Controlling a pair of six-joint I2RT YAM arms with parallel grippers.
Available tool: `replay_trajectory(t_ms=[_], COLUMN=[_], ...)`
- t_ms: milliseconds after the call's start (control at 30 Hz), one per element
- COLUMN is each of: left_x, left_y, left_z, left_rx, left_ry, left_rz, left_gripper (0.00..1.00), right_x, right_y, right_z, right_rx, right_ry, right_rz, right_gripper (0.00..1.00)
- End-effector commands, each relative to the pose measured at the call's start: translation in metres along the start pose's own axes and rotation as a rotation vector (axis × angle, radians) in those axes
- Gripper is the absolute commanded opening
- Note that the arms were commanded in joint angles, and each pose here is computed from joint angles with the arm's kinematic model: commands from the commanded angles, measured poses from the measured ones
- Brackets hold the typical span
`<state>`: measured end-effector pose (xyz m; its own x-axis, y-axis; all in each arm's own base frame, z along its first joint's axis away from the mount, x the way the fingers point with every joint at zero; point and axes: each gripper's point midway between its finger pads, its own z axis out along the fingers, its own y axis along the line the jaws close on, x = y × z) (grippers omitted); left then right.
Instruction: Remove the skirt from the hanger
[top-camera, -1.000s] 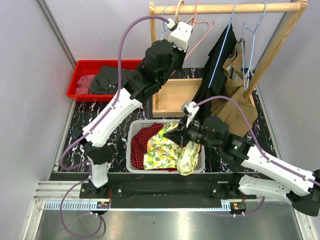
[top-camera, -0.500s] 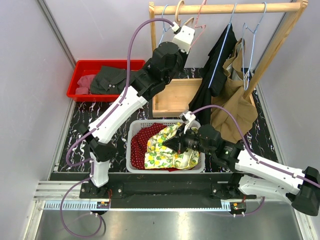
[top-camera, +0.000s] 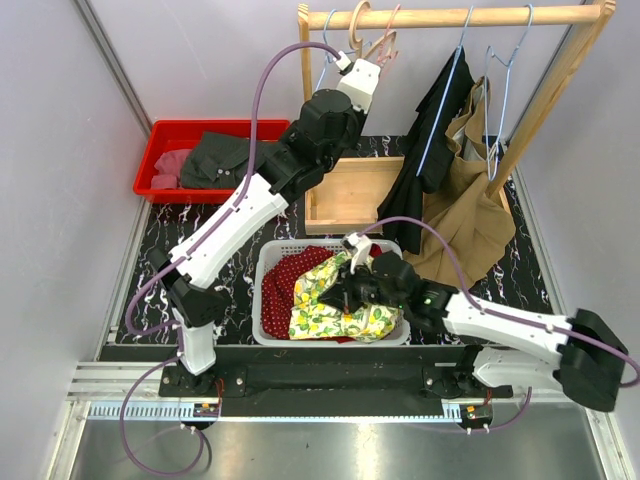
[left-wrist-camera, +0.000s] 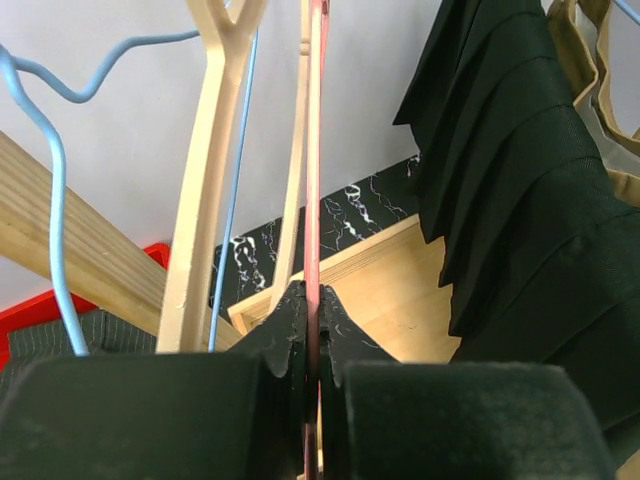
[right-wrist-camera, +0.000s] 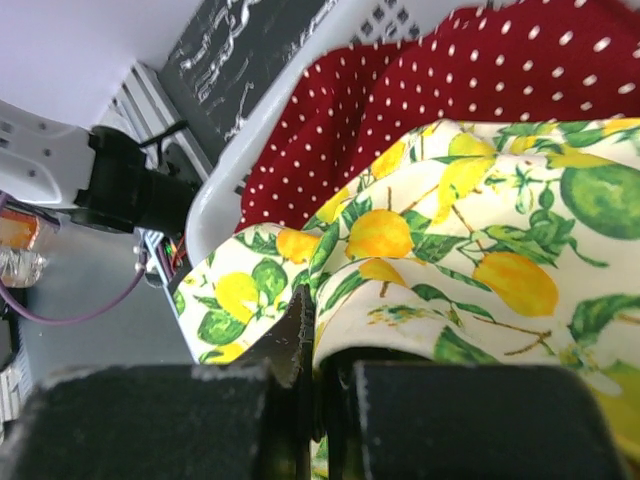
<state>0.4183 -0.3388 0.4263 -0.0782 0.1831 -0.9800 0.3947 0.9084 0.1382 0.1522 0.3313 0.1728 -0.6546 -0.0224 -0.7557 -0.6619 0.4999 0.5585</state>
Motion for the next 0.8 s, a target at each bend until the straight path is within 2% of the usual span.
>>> replay_trajectory(t_ms=[0, 267, 367, 400, 433, 467, 500, 567, 600, 767], left_x=[-0.033, -0.022, -0.023, -0.024, -0.026, -0.03, -0.035, -0.047, -0.054, -0.087], left_y=[0.023, 0.021, 0.018, 0.017, 0.016, 0.016, 0.014, 0.013, 0.011, 0.01], left_z=[-0.023, -0.032, -0.038, -0.04, -0.042, -0.047, -0.051, -0.062, -0.067, -0.096], left_rx=[-0.053, -0.045, -0.03, -0.022, -0.014, -0.008, -0.002, 0.026, 0.039, 0.09], left_ry=[-0.08, -0.053, -0.054, -0.056, -0.063, -0.071, -0.082, -0.113, -0.133, -0.227], left_rz=[-0.07, -0.058, -0.047, -0.044, -0.045, -0.042, -0.043, -0.03, -0.03, 0.032], left_gripper=[0.0, 0.0, 0.31, 0.59, 0.74, 0.85, 0.99, 0.99, 0.99, 0.99], right_x=[-0.003, 0.019, 0.027, 0.027, 0.026, 0.028, 0.025, 0.025, 0.016, -0.017], right_y=[0.02, 0.006, 0.001, -0.001, -0.001, -0.006, -0.005, -0.007, 0.0, 0.018], right_z=[0.02, 0.03, 0.029, 0.029, 0.027, 0.025, 0.025, 0.023, 0.024, 0.022], right_rx=[-0.08, -0.04, -0.005, 0.008, 0.013, 0.038, 0.041, 0.058, 0.049, 0.048], right_ry=[0.014, 0.045, 0.077, 0.077, 0.074, 0.081, 0.079, 0.1, 0.09, 0.116], right_rz=[0.014, 0.028, 0.025, 0.023, 0.013, 0.013, 0.007, -0.02, -0.034, -0.153], right_gripper=[0.0, 0.0, 0.0, 0.0, 0.03, 0.18, 0.25, 0.37, 0.49, 0.63])
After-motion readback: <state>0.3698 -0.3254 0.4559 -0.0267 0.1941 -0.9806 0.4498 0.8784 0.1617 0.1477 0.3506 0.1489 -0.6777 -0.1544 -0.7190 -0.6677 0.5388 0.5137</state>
